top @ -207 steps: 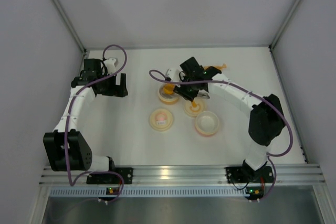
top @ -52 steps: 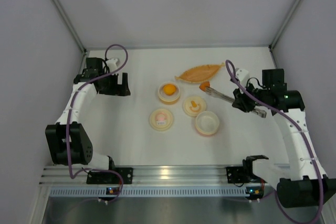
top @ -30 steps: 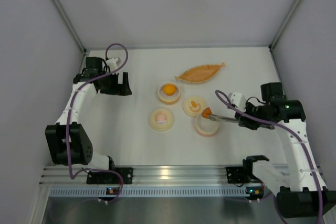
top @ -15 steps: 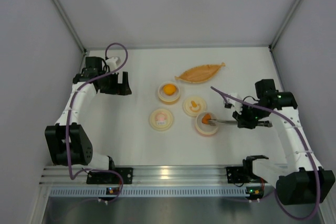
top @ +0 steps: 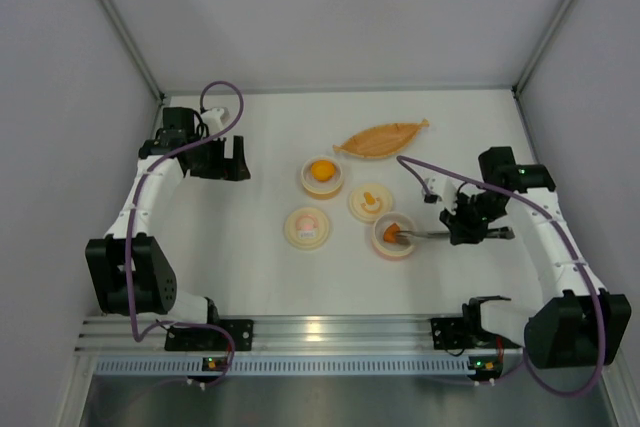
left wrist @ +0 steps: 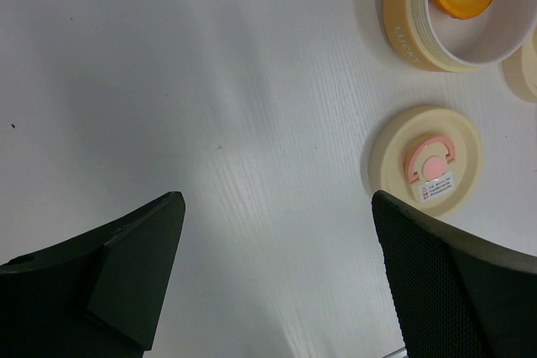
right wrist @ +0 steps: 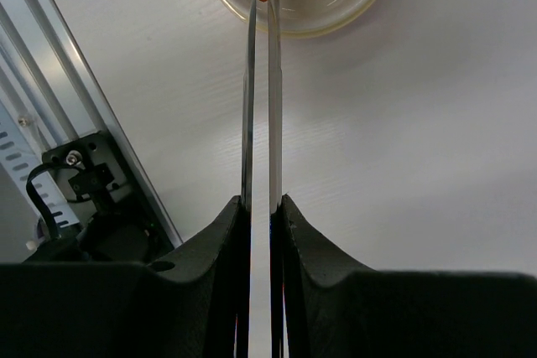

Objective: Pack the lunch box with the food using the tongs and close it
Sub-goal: Place the fake food in the packing box.

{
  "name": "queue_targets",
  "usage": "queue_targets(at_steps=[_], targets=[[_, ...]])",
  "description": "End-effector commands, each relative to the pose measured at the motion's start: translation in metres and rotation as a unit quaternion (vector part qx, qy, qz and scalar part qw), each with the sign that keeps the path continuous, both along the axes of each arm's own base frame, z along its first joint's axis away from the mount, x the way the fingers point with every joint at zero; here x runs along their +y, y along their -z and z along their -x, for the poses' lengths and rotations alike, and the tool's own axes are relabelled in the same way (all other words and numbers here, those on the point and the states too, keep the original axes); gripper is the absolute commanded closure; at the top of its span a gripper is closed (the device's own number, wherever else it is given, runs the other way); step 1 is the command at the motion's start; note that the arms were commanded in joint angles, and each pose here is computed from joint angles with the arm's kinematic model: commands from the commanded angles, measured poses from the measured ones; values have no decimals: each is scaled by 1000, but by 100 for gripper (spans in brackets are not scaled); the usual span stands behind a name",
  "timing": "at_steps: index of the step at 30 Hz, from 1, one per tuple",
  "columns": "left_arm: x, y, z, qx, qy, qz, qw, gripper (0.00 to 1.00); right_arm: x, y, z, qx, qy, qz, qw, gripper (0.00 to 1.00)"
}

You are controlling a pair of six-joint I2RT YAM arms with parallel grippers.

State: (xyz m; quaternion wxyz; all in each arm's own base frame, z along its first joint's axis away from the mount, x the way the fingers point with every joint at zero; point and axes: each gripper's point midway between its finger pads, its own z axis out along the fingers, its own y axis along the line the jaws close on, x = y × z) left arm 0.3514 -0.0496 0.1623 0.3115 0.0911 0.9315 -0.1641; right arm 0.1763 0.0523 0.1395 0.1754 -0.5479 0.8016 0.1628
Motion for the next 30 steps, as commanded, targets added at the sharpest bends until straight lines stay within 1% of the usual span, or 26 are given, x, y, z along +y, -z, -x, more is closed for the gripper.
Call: queue_targets(at_steps=[1, 8, 19, 22, 23, 25, 26, 30], targets=[[3, -10, -9, -15, -5, -3, 1000, 2, 6, -10, 31, 67, -11, -25, 997, 96], [3, -6, -8, -10, -4, -3, 1000, 2, 14, -11, 27, 70, -18, -36, 997, 96], [4, -6, -8, -10, -4, -4, 1000, 2, 20, -9, 12, 53, -7, -46, 997, 96], [4, -5, -8, -8, -5, -4, 1000, 2, 20, -5, 11, 62, -4, -44, 997, 86], [4, -4, -7, -6, -6, -4, 1000, 2, 20, -5, 11, 63, -4, -43, 997, 78], [3, -5, -8, -8, -5, -2, 1000, 2, 19, -5, 11, 63, -4, -40, 997, 70], [3, -4, -8, -7, -5, -3, 1000, 2, 18, -5, 11, 61, -5, -39, 997, 63], [4, -4, -9, -6, -7, -3, 1000, 2, 17, -11, 13, 53, -6, -36, 998, 59]])
